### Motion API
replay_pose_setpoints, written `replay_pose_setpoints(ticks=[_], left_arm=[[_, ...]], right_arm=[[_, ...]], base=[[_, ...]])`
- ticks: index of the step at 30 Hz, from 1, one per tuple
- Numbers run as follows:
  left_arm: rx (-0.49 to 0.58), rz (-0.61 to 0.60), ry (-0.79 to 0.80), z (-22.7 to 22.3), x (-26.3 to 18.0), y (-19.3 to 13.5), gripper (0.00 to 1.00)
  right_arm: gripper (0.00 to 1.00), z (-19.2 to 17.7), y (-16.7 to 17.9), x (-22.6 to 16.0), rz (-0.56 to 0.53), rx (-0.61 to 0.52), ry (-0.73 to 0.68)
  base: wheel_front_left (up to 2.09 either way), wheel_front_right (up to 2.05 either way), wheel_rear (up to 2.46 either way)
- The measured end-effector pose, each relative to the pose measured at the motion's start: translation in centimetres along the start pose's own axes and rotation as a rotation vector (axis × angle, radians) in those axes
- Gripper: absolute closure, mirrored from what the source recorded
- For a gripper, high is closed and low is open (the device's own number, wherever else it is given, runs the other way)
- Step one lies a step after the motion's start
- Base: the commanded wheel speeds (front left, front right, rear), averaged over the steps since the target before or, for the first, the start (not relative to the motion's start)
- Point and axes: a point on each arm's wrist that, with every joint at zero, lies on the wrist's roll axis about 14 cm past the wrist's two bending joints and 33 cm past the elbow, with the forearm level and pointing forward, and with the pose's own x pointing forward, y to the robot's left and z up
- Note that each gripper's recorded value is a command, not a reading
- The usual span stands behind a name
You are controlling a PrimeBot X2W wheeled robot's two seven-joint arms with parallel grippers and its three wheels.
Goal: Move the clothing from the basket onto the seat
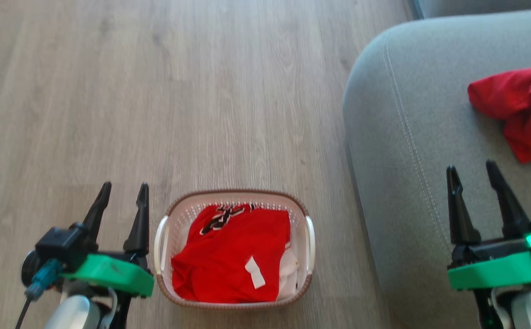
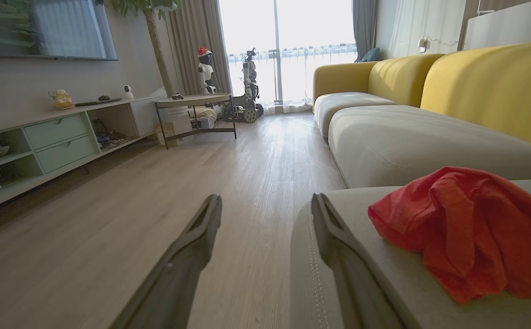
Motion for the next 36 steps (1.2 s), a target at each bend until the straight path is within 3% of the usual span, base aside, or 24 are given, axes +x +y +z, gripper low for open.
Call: replay_pose_setpoints(ticks=[14,28,36], left_arm=[[-0.005,-0.126,0.126,-5.5,6.7,-2.1,0.0],[-0.004,-0.239,0.428,-17.1,9.9,-4.1,0.0],[0.008,-0.26,0.612,-23.3,10.7,-3.7,0.0]], right_arm=[[0.0,-0.8,-0.9,4.8,-0.007,-0.019,-0.025],[0.0,-2.3,-1.4,9.1,0.002,-0.039,-0.056],[0.0,-4.0,-2.1,10.3,-0.008,-0.056,-0.041]], base=[[0.0,0.0,0.0],[0.0,0.0,0.0],[0.0,0.0,0.0]])
